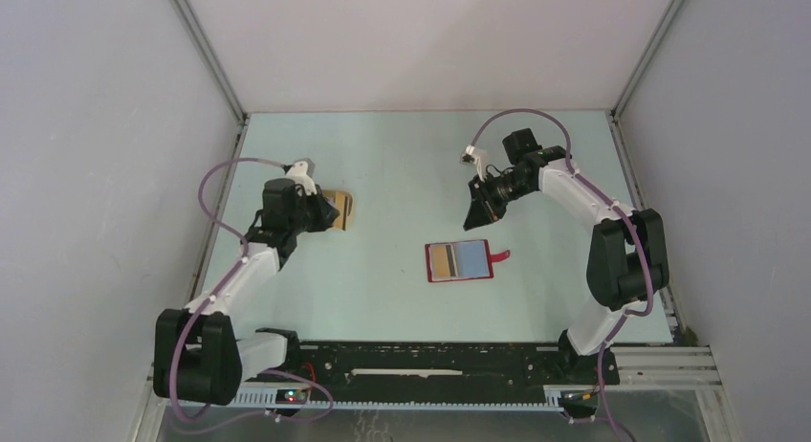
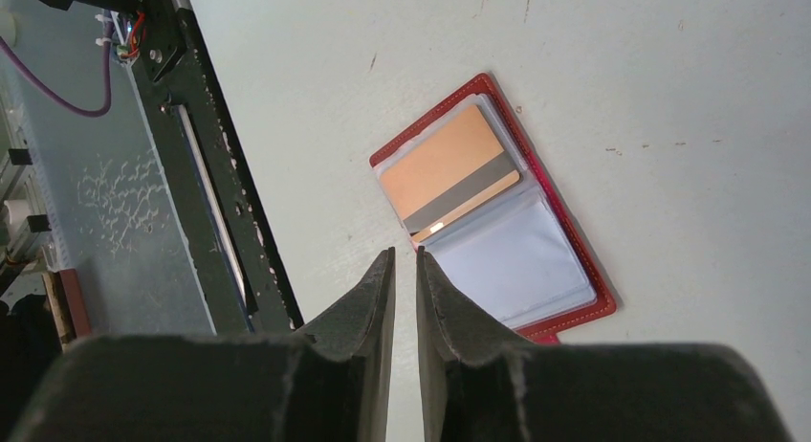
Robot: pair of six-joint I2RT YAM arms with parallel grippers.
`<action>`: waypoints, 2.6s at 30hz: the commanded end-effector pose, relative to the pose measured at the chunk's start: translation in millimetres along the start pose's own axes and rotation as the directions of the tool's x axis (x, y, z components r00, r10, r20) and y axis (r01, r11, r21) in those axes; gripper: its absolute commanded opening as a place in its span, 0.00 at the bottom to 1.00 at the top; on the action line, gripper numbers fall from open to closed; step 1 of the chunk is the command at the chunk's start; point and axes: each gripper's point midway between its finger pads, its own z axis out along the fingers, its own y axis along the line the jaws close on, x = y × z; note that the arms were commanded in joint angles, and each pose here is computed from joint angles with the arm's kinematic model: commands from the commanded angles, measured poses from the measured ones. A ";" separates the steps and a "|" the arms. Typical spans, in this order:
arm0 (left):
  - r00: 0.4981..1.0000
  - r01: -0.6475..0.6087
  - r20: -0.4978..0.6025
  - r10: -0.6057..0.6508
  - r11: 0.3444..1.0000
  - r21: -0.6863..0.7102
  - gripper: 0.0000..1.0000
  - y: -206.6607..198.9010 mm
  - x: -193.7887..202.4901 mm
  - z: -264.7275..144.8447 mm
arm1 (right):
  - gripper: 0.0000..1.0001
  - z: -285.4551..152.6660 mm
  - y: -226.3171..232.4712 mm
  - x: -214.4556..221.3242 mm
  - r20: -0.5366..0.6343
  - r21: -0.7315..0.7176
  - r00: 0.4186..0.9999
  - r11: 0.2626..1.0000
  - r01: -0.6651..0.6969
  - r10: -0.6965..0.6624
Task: Put the credit cards into the card holder
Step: Insert the credit card into the card slot.
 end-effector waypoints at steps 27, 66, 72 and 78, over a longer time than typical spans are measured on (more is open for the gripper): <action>0.954 0.296 -0.197 -0.228 0.584 0.756 0.00 -223.1 82.2 -25.5 | 0.22 7.2 -16.4 21.7 -0.102 0.011 0.995 1.000 -0.008 0.009; 0.865 0.461 -0.432 -0.256 0.747 0.479 0.00 -215.5 167.1 57.4 | 0.22 33.2 -43.8 65.5 -0.301 0.063 0.948 0.994 -0.090 0.105; 0.849 0.476 -0.452 -0.273 0.767 0.431 0.00 -209.5 173.2 61.2 | 0.22 35.9 -42.4 67.1 -0.315 0.060 0.943 0.994 -0.091 0.105; 0.824 0.501 -0.488 -0.289 0.774 0.387 0.00 -207.0 180.7 63.5 | 0.22 36.4 -41.6 66.9 -0.317 0.060 0.943 0.994 -0.087 0.102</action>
